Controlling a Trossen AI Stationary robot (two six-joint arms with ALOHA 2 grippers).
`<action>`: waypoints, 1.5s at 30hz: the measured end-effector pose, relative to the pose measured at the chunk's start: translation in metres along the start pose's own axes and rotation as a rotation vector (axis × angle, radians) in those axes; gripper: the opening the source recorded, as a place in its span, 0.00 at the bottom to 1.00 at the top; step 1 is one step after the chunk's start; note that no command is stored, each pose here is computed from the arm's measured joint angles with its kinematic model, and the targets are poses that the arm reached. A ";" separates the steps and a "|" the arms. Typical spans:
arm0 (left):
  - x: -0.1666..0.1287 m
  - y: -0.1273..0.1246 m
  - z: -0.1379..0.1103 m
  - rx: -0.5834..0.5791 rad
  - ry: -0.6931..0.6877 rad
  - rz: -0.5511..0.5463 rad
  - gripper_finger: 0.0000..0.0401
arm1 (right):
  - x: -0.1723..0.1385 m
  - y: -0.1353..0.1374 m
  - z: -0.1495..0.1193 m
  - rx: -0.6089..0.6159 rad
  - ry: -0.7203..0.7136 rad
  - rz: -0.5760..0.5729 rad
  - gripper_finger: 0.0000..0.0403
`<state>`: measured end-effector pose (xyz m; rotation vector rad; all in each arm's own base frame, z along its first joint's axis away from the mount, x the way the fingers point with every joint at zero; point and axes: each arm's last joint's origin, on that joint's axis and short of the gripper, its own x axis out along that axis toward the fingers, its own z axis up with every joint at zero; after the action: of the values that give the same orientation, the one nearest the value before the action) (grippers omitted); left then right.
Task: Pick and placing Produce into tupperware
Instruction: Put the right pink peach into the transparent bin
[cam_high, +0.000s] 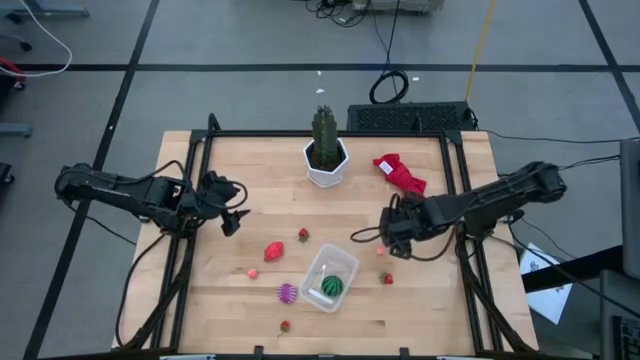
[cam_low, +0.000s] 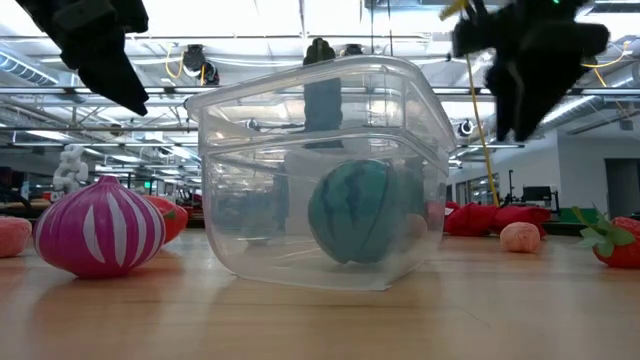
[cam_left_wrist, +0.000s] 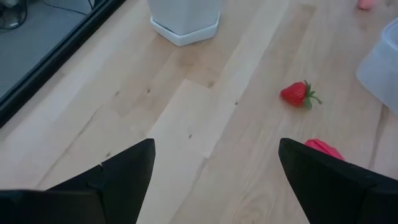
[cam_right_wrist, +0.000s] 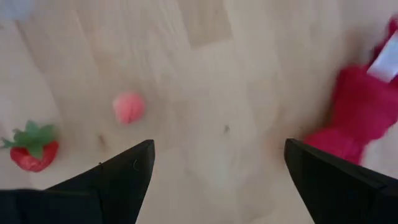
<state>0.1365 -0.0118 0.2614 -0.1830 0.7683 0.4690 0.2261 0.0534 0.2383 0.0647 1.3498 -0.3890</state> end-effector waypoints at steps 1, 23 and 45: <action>0.000 0.000 0.000 -0.002 -0.006 0.003 0.87 | 0.005 -0.001 -0.004 0.019 0.014 0.011 0.87; -0.001 -0.005 0.011 -0.021 -0.115 -0.022 0.87 | 0.024 0.008 -0.006 0.005 -0.069 0.236 0.87; -0.001 -0.004 0.011 -0.020 -0.115 -0.021 0.87 | 0.023 0.009 -0.002 -0.075 -0.103 0.273 0.87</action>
<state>0.1450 -0.0124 0.2694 -0.1812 0.6484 0.4641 0.2312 0.0564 0.2141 0.1628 1.2328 -0.1093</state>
